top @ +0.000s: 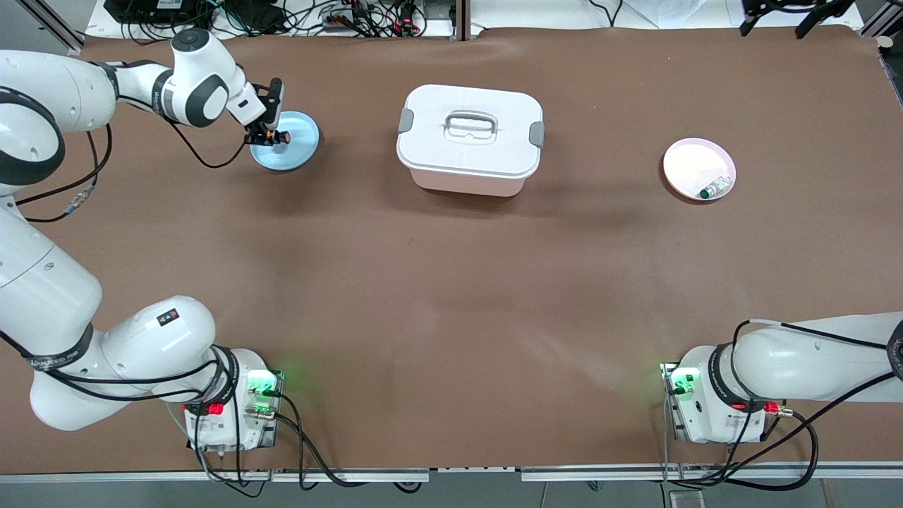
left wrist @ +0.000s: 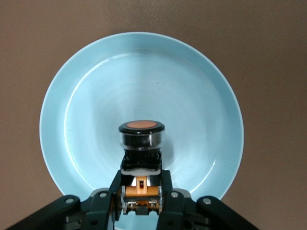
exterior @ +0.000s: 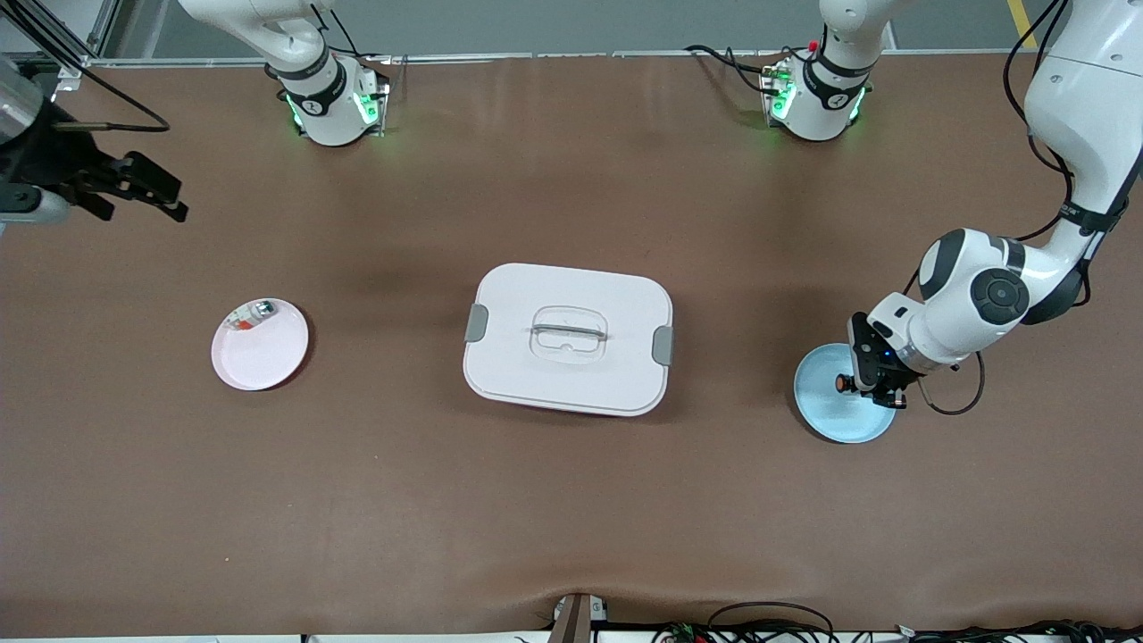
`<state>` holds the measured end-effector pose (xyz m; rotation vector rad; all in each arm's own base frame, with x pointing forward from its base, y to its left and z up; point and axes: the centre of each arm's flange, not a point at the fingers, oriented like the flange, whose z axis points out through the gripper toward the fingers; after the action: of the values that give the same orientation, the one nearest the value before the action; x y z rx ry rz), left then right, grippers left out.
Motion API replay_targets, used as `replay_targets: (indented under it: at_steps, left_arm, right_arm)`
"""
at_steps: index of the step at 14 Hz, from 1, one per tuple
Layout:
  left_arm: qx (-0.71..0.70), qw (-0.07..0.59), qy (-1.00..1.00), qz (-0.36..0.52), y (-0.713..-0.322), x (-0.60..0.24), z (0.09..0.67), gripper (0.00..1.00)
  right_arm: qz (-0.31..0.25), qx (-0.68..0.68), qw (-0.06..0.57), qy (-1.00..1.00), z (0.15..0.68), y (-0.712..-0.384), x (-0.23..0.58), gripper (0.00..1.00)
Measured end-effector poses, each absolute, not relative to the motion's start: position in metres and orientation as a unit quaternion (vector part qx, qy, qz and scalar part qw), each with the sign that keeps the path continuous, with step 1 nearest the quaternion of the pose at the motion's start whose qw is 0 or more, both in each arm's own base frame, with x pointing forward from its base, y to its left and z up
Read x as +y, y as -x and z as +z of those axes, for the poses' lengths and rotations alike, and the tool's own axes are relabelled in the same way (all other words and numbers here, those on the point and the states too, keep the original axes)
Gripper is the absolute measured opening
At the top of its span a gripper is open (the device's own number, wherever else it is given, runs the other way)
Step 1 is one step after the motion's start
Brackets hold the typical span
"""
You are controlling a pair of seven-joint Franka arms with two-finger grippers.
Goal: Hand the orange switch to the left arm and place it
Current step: 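Lower the switch onto the blue plate and open the left gripper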
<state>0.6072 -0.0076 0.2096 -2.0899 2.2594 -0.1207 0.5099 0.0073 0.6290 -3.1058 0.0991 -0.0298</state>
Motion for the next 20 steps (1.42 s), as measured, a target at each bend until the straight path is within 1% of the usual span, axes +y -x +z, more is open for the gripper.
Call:
replay_targets:
  at_steps: [2, 5, 8, 10, 11, 13, 14, 15, 16, 17, 18, 20]
  left_arm:
    - [0.735, 0.029, 0.676, -0.042, -0.607, -0.009, 0.204, 0.33]
    - [0.735, 0.025, 0.676, -0.046, -0.607, -0.009, 0.198, 0.33]
    - [0.731, 0.027, 0.680, -0.046, -0.608, -0.004, 0.197, 0.33]
    - [0.730, 0.030, 0.681, -0.050, -0.609, -0.003, 0.198, 0.34]
    - [0.730, 0.031, 0.680, -0.053, -0.610, -0.003, 0.199, 0.37]
    - [0.729, 0.033, 0.681, -0.057, -0.611, -0.002, 0.201, 0.54]
    - [0.728, 0.035, 0.682, -0.058, -0.612, -0.001, 0.202, 0.65]
    - [0.727, 0.037, 0.683, -0.060, -0.614, 0.000, 0.203, 0.76]
    - [0.726, 0.040, 0.683, -0.062, -0.617, 0.001, 0.206, 0.85]
    - [0.725, 0.044, 0.684, -0.065, -0.620, 0.003, 0.210, 0.96]
    - [0.724, 0.050, 0.685, -0.068, -0.625, 0.005, 0.217, 1.00]
    - [0.715, 0.056, 0.693, -0.067, -0.631, 0.008, 0.233, 1.00]
  right_arm:
    - [-0.021, 0.038, 0.014, 0.999, 0.637, -0.519, -0.012, 1.00]
    - [-0.032, 0.048, 0.010, 0.998, 0.642, -0.543, -0.028, 1.00]
    - [-0.034, 0.024, -0.002, 0.999, 0.637, -0.569, -0.030, 1.00]
    - [-0.030, 0.008, -0.004, 1.000, 0.632, -0.579, -0.030, 1.00]
    - [-0.023, 0.005, -0.004, 1.000, 0.629, -0.580, -0.030, 1.00]
    - [0.006, 0.004, -0.003, 1.000, 0.625, -0.574, -0.030, 1.00]
    - [0.017, 0.004, -0.002, 1.000, 0.624, -0.570, -0.029, 1.00]
    - [0.021, 0.003, -0.002, 1.000, 0.624, -0.567, -0.029, 1.00]
    - [0.017, 0.003, -0.002, 1.000, 0.625, -0.564, -0.029, 1.00]
    - [0.009, 0.003, -0.001, 1.000, 0.627, -0.560, -0.029, 1.00]
    - [0.003, 0.003, 0.000, 1.000, 0.629, -0.553, -0.029, 1.00]
    - [0.002, 0.009, 0.001, 1.000, 0.634, -0.540, -0.030, 1.00]
